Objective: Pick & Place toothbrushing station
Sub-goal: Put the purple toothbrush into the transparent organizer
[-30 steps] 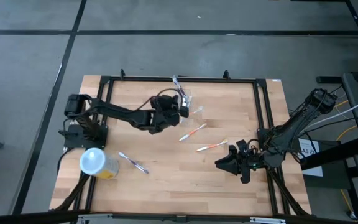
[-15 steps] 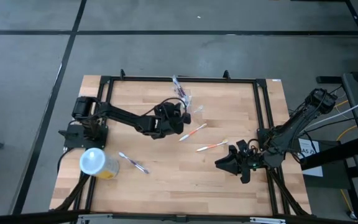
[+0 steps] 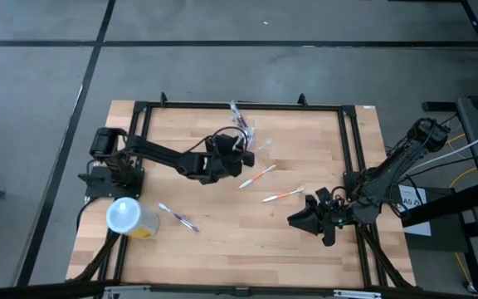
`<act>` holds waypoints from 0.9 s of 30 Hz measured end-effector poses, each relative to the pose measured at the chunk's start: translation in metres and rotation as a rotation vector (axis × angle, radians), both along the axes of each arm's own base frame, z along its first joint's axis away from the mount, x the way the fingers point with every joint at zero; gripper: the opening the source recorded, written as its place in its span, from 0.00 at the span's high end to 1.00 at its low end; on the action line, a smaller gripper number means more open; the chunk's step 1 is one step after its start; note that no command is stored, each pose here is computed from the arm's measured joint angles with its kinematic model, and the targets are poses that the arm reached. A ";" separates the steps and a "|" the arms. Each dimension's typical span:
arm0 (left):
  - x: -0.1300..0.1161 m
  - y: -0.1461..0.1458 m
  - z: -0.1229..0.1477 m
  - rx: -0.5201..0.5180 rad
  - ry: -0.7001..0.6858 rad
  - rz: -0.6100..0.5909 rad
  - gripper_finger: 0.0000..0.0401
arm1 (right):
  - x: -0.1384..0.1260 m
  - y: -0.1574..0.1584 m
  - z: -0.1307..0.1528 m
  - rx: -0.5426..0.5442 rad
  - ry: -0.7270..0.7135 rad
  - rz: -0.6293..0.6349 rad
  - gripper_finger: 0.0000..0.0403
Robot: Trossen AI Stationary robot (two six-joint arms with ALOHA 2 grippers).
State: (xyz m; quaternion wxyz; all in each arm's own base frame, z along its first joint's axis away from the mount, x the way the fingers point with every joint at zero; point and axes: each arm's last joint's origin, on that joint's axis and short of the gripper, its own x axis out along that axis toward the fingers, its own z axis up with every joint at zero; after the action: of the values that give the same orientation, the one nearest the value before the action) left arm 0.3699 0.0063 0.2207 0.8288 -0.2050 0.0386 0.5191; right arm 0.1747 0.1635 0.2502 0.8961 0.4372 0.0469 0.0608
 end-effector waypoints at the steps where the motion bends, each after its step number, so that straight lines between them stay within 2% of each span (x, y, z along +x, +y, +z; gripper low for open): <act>1: -0.001 0.000 0.004 0.012 0.006 -0.001 0.74 | 0.000 0.000 0.000 0.000 0.000 0.002 0.73; 7: -0.019 0.002 0.042 0.092 0.035 -0.008 0.60 | -0.003 0.003 0.000 -0.003 0.001 0.000 0.73; 11: -0.035 0.002 0.055 0.079 0.130 -0.078 0.58 | -0.003 0.002 0.000 -0.014 -0.001 -0.016 0.73; 14: -0.051 0.002 0.046 -0.077 0.211 -0.132 0.60 | -0.003 0.002 0.000 -0.029 -0.004 -0.020 0.73; 18: -0.075 -0.006 0.022 -0.420 0.395 -0.171 0.63 | -0.003 0.002 0.000 -0.031 -0.004 -0.020 0.73; 20: -0.084 -0.020 0.012 -0.543 0.499 -0.176 0.65 | -0.003 0.002 0.000 -0.034 -0.005 -0.020 0.73; 22: -0.095 -0.039 0.005 -0.589 0.599 -0.172 0.66 | -0.003 0.002 0.000 -0.040 -0.006 -0.020 0.73; 27: -0.110 -0.086 0.002 -0.721 0.602 -0.199 0.69 | -0.003 0.002 0.001 -0.051 -0.015 -0.020 0.73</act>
State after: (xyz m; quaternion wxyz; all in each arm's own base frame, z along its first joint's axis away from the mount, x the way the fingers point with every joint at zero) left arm 0.2602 -0.0793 0.2230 0.7026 -0.3154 0.4739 0.4269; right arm 0.1716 0.1658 0.2511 0.9078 0.4142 0.0375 0.0540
